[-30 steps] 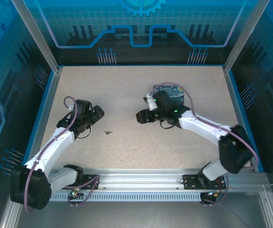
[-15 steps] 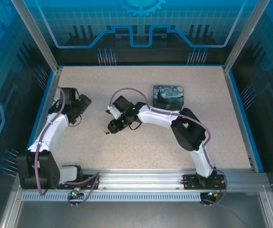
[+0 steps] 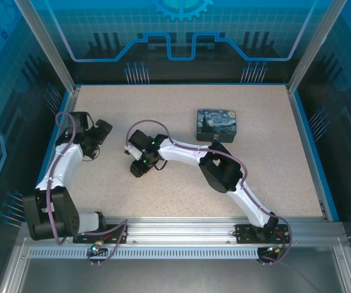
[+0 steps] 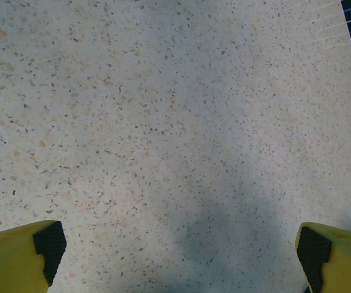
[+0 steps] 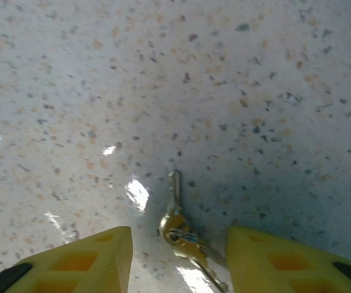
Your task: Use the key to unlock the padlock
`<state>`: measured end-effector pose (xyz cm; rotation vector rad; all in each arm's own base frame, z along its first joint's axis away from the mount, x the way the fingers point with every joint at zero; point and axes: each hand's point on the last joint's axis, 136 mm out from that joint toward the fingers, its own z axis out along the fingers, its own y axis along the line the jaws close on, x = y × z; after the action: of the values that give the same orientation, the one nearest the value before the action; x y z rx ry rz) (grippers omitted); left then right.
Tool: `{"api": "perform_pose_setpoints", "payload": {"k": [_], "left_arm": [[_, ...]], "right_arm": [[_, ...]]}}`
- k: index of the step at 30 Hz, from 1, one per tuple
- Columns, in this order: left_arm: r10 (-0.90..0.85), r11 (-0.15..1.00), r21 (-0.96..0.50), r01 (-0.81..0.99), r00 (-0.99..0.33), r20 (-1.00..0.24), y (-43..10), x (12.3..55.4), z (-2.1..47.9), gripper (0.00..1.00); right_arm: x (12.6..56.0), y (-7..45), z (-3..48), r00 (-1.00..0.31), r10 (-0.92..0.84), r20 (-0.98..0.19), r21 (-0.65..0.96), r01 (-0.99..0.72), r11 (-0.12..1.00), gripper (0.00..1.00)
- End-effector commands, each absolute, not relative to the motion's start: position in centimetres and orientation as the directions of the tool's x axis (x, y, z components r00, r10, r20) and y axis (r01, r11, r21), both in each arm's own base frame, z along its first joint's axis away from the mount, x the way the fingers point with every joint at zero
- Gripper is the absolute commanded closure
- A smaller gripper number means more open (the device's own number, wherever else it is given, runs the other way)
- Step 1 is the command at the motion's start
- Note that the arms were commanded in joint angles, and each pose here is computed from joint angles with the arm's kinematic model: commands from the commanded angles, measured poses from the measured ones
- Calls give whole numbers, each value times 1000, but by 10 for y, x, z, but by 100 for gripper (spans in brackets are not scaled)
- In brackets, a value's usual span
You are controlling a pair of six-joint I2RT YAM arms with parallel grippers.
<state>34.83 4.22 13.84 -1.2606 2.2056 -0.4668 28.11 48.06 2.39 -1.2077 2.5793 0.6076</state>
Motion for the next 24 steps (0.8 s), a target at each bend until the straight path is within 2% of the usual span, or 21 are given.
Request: {"api": "perform_pose_setpoints", "payload": {"k": [1, 24], "left_arm": [[-861, 506, -565, -652, -427, -278, 40, 352, 138, 1], [-867, 493, -582, -647, -423, -265, 43, 355, 139, 1]], "right_arm": [[280, 479, 16, -620, -706, -341, 232, -784, 576, 54], [260, 475, 12, -575, -750, -327, 172, -817, 551, 63]]}}
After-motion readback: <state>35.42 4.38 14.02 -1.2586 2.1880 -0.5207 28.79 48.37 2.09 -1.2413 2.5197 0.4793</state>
